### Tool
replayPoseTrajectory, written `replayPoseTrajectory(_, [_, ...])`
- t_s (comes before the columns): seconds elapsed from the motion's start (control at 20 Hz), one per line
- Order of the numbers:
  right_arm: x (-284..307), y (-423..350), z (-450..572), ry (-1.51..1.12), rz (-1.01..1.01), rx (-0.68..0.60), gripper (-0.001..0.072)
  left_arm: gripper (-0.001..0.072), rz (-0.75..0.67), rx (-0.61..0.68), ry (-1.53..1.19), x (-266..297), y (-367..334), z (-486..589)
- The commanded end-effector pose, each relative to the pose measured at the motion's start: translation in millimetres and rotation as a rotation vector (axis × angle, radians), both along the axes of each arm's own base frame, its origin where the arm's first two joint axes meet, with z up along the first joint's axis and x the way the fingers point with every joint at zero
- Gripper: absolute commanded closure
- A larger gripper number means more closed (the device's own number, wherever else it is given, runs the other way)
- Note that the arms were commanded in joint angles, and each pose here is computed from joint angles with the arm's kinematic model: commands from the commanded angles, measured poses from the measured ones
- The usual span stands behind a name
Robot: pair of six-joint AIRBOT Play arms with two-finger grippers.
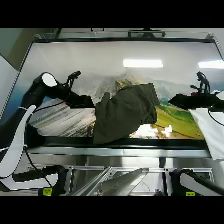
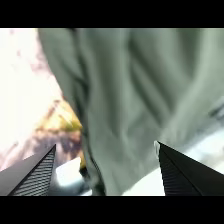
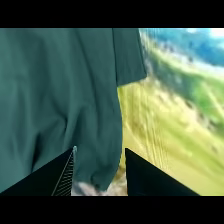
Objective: Fold the shirts.
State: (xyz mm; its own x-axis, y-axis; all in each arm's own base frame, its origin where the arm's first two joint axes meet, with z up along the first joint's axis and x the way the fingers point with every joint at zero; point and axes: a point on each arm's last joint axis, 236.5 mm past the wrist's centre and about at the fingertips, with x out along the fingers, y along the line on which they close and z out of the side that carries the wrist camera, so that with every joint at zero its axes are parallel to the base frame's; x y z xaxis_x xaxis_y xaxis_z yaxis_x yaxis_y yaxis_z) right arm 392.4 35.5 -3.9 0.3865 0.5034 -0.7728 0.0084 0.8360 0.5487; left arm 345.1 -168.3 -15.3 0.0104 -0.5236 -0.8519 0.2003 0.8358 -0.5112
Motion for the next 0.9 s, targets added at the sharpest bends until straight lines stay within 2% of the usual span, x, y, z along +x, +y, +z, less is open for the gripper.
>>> replayPoseTrajectory(0.0, [35,14,-39,0.020,0.040,0.150,0.0346,0.0010,0.082,-0.086,0.009,9,-13,-42])
replayPoseTrajectory(0.15, [39,42,-66,0.055,0.076,0.244,0.0346,0.0009,0.049,-0.089,0.051,15,-32,-73])
replayPoseTrajectory(0.35, [38,75,-98,0.099,0.135,0.259,0.0346,0.0010,-0.006,-0.089,0.044,39,-60,-88])
replayPoseTrajectory(0.4, [38,82,-102,0.108,0.152,0.260,0.0347,0.0038,-0.010,-0.092,0.033,47,-66,-87])
replayPoseTrajectory(0.45, [38,88,-105,0.113,0.166,0.260,0.0348,0.0156,-0.012,-0.095,0.029,53,-71,-87])
replayPoseTrajectory(0.55, [39,98,-106,0.115,0.185,0.265,0.0351,0.0491,-0.028,-0.104,0.039,59,-77,-85])
replayPoseTrajectory(0.6, [41,102,-102,0.110,0.181,0.285,0.0439,0.0643,-0.038,-0.108,0.042,60,-78,-83])
replayPoseTrajectory(0.65, [43,106,-95,0.103,0.185,0.310,0.0583,0.0703,-0.041,-0.112,0.040,61,-79,-79])
replayPoseTrajectory(0.75, [47,112,-76,0.084,0.220,0.349,0.0686,0.0704,-0.043,-0.123,0.023,67,-78,-65])
replayPoseTrajectory(0.85, [52,116,-53,0.052,0.272,0.368,0.0687,0.0704,-0.042,-0.134,-0.032,76,-77,-43])
